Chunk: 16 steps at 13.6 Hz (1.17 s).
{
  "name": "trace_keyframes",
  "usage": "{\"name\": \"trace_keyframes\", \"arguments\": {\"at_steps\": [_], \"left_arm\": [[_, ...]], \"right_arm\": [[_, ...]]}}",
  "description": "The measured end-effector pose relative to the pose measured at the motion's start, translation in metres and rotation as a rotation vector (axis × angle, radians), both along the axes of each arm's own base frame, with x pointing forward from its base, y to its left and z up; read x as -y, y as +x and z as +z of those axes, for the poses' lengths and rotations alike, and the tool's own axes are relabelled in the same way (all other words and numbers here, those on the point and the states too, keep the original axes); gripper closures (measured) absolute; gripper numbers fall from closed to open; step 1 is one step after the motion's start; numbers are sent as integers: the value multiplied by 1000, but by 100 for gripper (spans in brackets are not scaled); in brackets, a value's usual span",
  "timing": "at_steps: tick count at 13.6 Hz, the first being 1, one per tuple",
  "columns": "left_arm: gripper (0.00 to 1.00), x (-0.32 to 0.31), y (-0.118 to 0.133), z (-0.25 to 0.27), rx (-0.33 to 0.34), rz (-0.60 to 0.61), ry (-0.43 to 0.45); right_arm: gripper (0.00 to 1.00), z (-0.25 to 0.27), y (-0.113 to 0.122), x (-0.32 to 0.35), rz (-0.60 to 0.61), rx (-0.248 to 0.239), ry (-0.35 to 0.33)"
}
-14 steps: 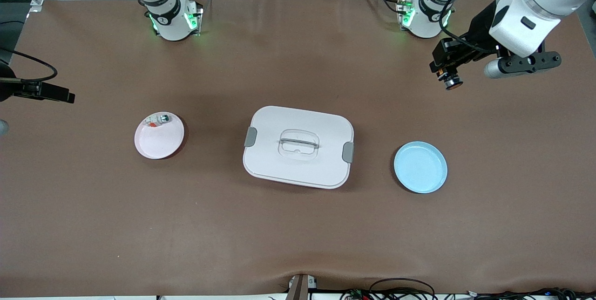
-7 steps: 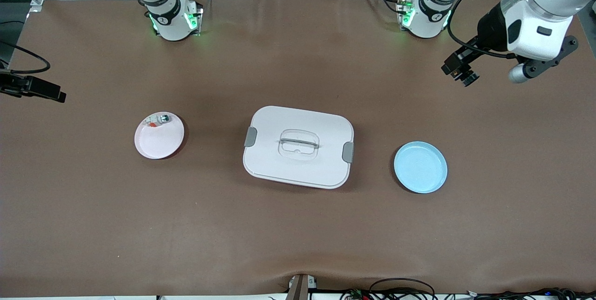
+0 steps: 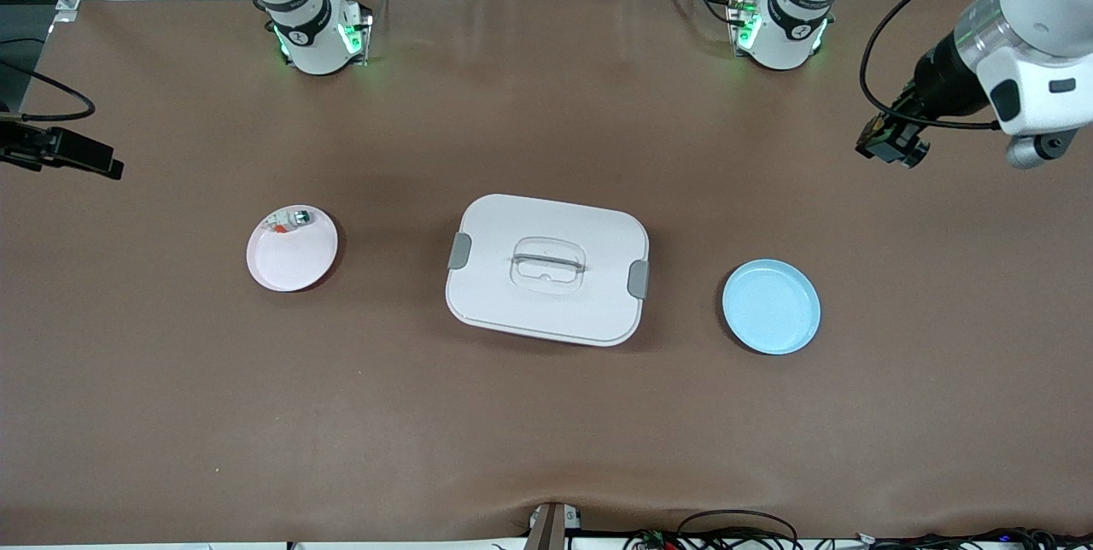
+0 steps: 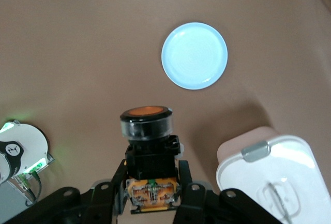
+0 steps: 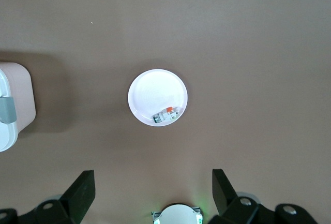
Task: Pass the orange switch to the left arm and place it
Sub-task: 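Carry the switch with the left gripper over the light-blue plate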
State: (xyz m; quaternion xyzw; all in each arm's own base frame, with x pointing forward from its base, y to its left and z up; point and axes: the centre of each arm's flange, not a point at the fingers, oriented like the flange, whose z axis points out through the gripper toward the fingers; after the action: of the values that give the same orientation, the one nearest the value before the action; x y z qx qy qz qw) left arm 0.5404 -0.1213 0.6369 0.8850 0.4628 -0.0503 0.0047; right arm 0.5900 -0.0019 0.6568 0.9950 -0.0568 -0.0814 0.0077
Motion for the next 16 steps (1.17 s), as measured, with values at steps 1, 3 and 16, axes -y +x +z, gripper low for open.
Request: {"name": "trace_keyframes", "arguments": {"at_steps": [1,3,16], "left_arm": [[59,-5,5,-5,-3,30,0],[59,-8,16,-16,2,80,-3],[59,-5,68,-121,16,347,36]], "right_arm": [[0,0,0,0,0,0,0],[0,0,0,0,0,0,0],[0,-2,-25,-1,4,90,7]]}}
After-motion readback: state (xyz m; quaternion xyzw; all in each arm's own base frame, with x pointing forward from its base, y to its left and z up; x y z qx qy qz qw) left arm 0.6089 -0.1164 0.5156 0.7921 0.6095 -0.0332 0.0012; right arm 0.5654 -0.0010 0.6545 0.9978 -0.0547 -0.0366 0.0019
